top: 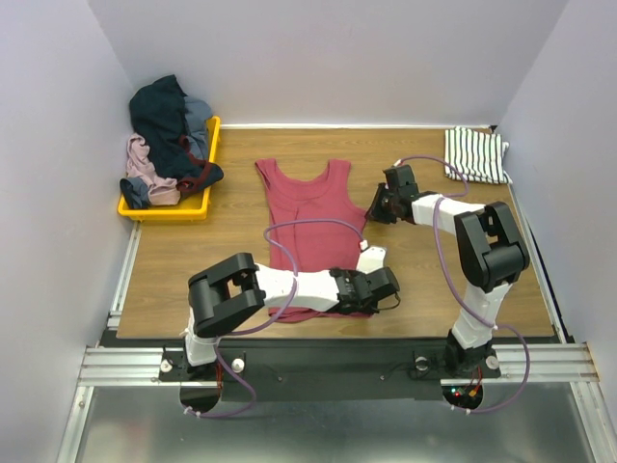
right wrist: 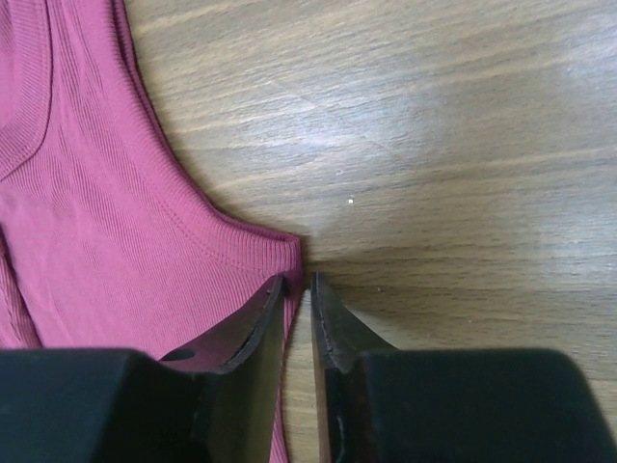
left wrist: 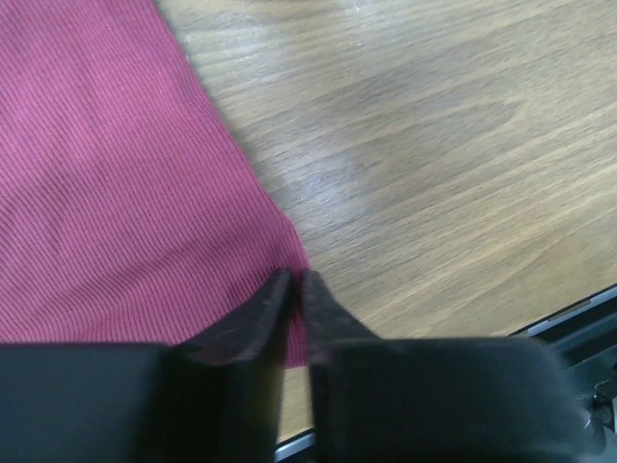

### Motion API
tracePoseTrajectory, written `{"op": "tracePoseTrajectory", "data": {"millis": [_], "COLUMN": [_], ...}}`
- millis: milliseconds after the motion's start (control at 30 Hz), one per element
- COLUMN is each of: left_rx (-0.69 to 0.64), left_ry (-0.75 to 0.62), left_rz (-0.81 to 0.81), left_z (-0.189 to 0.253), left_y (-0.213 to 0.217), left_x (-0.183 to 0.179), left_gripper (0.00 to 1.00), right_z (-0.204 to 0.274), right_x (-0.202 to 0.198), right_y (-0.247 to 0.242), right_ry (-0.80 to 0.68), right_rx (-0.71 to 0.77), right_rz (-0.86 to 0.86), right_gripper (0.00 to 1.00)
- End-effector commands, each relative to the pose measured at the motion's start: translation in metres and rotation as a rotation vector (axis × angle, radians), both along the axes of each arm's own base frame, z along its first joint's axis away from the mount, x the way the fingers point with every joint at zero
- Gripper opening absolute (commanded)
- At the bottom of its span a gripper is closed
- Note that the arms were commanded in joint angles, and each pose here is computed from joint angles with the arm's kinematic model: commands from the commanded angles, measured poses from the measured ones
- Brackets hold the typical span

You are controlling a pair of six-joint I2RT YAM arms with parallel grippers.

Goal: Fold and stack the tank tops
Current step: Fold the tank top

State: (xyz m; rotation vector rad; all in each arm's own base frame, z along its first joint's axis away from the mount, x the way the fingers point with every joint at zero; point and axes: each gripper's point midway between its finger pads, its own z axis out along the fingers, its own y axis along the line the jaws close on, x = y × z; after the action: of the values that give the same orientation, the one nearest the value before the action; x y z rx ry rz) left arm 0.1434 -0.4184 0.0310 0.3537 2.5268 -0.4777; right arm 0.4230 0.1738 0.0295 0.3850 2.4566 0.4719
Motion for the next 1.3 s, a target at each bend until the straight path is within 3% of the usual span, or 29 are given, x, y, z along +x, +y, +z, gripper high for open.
{"op": "tracePoseTrajectory", "data": {"millis": [0,100,267,600,933,1267], "left_rx": [-0.028,-0.039,-0.153,-0.381,-0.479,-0.476], "left_ry": [-0.026,-0.025,-0.014,0.030,0.065,0.114], "left_rz": [0.006,-0.002,-0.027,-0.009,0.073,0.174], "left_z": [0.016,0.019,0.040,0.070,0.067,0.050], "left_y": [-0.007,-0.008,-0.012,0.009,0.048,0.089], "left_x": [0.002,0.001,-0.003,0.003,0.015,0.007], "left_gripper": [0.16,0.00,0.00,0.00,0.00,0.00], "right_z": [0.000,0.004,0.015,0.042,0.063,0.050], "right_x": [0.008,0.012,0.019,0.033,0.045,0.046], "right_y": [0.002,0.004,0.006,0.010,0.042,0.120], "right_ry": [-0.010,-0.018,-0.048,-0.104,-0.156,-0.158], "right_rx": [0.004,0.008,0.012,0.026,-0.014,-0.060], "right_rz": [0.011,0.015,0.018,0.003,0.026,0.131], "right_gripper": [0.21,0.15,0.08,0.07,0.06,0.06]}}
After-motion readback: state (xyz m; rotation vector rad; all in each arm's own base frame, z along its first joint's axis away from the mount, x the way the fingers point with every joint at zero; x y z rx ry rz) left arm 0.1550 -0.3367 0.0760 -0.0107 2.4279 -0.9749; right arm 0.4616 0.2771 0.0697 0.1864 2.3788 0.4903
